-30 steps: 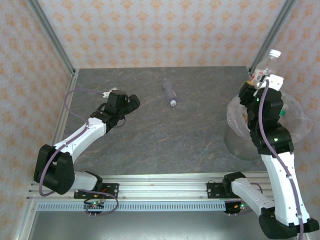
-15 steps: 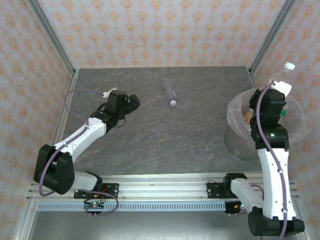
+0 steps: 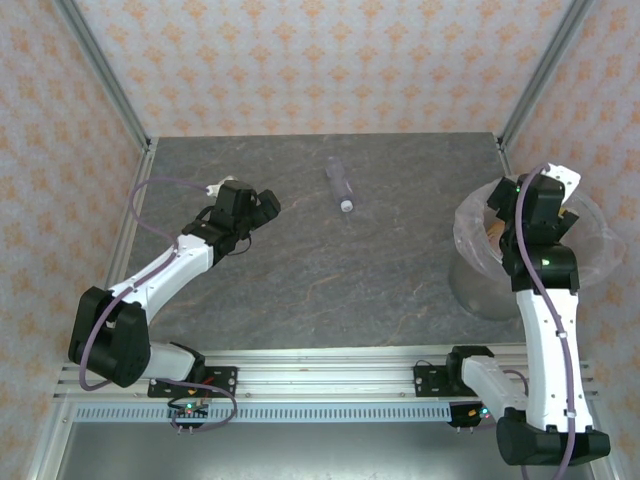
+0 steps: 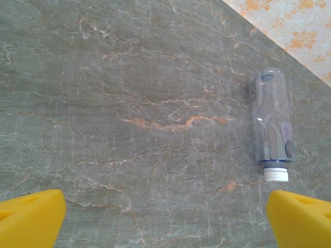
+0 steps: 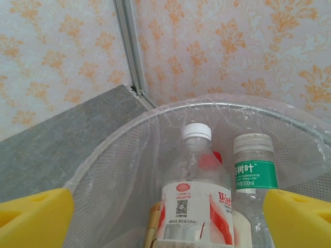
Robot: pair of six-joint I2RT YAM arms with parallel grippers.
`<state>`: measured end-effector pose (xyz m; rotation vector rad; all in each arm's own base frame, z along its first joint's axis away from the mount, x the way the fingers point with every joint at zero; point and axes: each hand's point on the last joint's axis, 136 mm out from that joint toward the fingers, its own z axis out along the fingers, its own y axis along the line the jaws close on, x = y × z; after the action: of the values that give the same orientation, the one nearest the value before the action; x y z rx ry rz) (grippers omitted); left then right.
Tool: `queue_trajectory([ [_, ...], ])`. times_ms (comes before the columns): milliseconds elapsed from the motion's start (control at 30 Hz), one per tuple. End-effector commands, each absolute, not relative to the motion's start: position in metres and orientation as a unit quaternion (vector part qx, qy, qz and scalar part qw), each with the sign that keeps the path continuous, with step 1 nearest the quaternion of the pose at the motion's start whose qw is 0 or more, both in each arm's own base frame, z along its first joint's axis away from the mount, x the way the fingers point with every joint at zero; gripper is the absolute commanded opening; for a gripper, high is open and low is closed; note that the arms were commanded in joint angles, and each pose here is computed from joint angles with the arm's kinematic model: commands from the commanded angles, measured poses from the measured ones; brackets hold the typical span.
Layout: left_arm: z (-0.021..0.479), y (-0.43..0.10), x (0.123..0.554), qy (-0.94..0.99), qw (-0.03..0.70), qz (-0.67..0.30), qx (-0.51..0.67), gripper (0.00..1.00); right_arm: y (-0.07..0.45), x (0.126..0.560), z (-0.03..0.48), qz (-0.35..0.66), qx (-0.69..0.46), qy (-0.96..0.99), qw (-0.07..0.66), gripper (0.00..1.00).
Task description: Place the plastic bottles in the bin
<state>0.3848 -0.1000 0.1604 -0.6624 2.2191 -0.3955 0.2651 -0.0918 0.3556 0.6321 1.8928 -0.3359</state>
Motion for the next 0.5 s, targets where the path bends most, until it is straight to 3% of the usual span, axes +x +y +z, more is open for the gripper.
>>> queue_trajectory([
  [0,0.157,-0.097,0.384,0.873,0.38,-0.149,-0.266,1.0,-0.076,0.264,0.366,-0.091,0.252,0.799,0.538,0.96],
  [33,0.158,-0.097,0.385,0.873,0.38,-0.148,-0.266,1.0,-0.068,0.268,0.368,-0.069,0.24,0.802,0.543,1.0],
  [300,0.157,-0.094,0.383,0.872,0.383,-0.141,-0.269,1.0,0.011,0.298,0.388,0.07,0.13,0.81,0.568,0.99],
  [467,0.158,-0.088,0.378,0.87,0.387,-0.133,-0.275,1.0,0.069,0.318,0.386,0.095,0.047,0.824,0.557,0.99],
])
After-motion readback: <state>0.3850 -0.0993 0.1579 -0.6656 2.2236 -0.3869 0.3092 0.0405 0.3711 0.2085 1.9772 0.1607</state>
